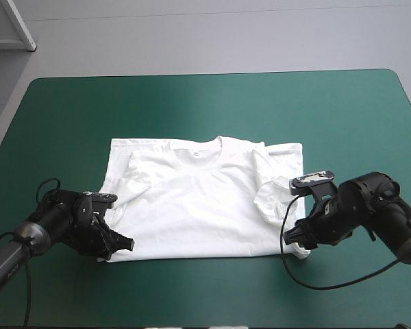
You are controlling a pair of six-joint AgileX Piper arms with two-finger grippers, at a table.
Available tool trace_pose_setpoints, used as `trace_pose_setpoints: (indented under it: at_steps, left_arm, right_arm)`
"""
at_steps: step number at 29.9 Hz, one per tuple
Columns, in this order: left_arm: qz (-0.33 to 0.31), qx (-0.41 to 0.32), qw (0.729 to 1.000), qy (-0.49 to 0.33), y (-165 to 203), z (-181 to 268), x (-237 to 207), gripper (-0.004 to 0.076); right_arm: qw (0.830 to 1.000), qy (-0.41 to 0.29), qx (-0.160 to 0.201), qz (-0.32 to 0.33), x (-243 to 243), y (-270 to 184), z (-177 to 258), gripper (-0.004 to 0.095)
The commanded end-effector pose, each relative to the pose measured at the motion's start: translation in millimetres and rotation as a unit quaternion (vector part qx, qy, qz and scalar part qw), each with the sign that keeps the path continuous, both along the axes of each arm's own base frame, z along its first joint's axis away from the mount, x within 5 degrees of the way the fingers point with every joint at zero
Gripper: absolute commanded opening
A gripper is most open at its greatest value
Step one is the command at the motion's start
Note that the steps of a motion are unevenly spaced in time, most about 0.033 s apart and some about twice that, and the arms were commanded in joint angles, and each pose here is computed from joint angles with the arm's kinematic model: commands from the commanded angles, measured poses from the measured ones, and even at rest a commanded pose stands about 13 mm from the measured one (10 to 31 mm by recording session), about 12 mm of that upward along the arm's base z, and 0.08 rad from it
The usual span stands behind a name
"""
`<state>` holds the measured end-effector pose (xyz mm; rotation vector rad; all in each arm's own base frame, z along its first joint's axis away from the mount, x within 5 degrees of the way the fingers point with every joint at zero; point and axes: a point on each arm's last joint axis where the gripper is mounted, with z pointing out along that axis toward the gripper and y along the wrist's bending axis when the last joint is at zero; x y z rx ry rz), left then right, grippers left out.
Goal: Fold the cloth
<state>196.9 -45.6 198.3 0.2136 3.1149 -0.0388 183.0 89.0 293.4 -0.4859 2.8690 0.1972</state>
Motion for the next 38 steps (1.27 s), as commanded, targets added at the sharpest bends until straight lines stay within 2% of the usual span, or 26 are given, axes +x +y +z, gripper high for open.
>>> trace_pose_setpoints:
  at_steps: [1,11,19,22,28,33,38]
  left_arm:
    - [-0.014,0.007,1.0,-0.02,-0.3,-19.7,6.8,-0.0005]
    - [-0.014,0.007,1.0,-0.019,-0.3,-19.7,6.6,-0.0006]
    - [-0.014,0.008,1.0,-0.014,-0.1,-19.5,5.5,-0.0006]
    - [-0.025,0.009,1.0,-0.014,0.0,-19.5,5.4,-0.0006]
    - [-0.026,0.008,0.999,-0.019,-0.3,-18.9,6.5,-0.0006]
    - [-0.029,0.006,0.998,-0.05,-0.2,-2.9,9.5,-0.0006]
    - [-0.034,0.012,0.996,-0.085,-0.2,37.9,19.5,-0.0008]
  right_arm:
    - [1.0,-0.006,0.004,-0.002,9.6,4.1,-1.0,0.0521]
    - [0.997,0.082,-0.009,0.009,38.4,21.9,-48.1,0.0521]
    - [0.993,0.12,-0.013,0.004,43.7,26.4,-68.5,0.049]
    - [0.992,0.125,-0.015,0.0,37.8,23.6,-82.0,0.041]
    - [0.994,0.107,-0.012,-0.006,30.4,19.4,-104.2,-0.0018]
    - [0.997,0.083,-0.001,-0.006,27.1,17.9,-91.2,-0.0017]
    - [0.999,0.048,0.014,-0.01,16.6,12.8,-67.3,-0.0017]
